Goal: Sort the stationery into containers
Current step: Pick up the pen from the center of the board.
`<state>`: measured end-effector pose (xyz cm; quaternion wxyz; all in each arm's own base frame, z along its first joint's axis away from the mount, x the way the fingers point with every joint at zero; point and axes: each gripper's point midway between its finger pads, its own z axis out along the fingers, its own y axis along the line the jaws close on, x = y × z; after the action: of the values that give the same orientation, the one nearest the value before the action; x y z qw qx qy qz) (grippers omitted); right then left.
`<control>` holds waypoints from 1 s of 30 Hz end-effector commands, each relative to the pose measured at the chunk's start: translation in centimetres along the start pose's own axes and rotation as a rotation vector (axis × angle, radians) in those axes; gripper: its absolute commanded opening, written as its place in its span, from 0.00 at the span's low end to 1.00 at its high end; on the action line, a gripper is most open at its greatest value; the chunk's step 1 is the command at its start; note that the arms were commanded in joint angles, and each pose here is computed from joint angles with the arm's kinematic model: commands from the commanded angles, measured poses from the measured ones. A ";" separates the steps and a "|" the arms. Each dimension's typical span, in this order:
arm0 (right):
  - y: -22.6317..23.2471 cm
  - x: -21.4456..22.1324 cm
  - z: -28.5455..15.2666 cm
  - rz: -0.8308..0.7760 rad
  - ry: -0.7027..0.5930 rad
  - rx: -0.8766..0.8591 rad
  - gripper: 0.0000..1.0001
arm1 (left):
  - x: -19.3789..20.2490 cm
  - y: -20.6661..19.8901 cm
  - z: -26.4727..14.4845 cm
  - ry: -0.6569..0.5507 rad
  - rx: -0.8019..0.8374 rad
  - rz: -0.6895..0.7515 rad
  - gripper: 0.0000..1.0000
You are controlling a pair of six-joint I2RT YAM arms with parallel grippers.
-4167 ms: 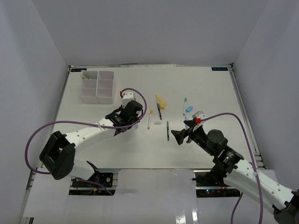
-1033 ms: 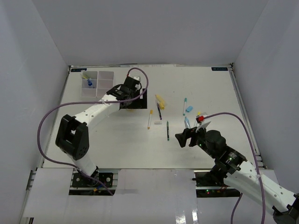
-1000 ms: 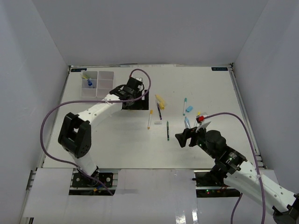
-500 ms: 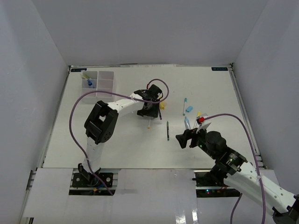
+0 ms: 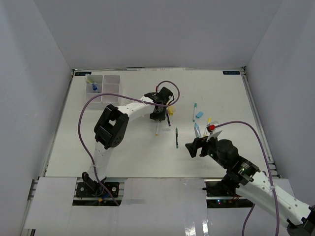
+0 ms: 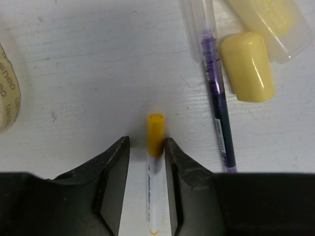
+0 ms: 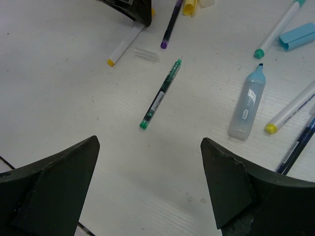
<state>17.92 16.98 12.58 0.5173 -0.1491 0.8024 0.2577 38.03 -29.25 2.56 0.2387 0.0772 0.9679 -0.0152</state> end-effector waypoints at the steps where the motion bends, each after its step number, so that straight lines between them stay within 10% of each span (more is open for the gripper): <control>1: 0.1 -0.6 0.0 0.001 -0.028 -0.006 0.90 | 0.0 -0.2 0.0 0.005 -0.004 -0.010 0.43; 15: 0.2 -0.7 0.0 -0.001 -0.025 -0.010 0.90 | -1.2 4.3 -5.9 -0.133 -0.072 -0.121 0.03; 30: 0.5 0.6 0.8 -0.059 0.000 -0.043 0.90 | -6.8 29.5 -19.8 -0.830 -0.299 -0.757 0.04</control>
<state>17.82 17.27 11.42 0.5085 -0.1704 0.8056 0.2516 38.32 -2.58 21.05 0.5271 -0.2808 0.8020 0.0018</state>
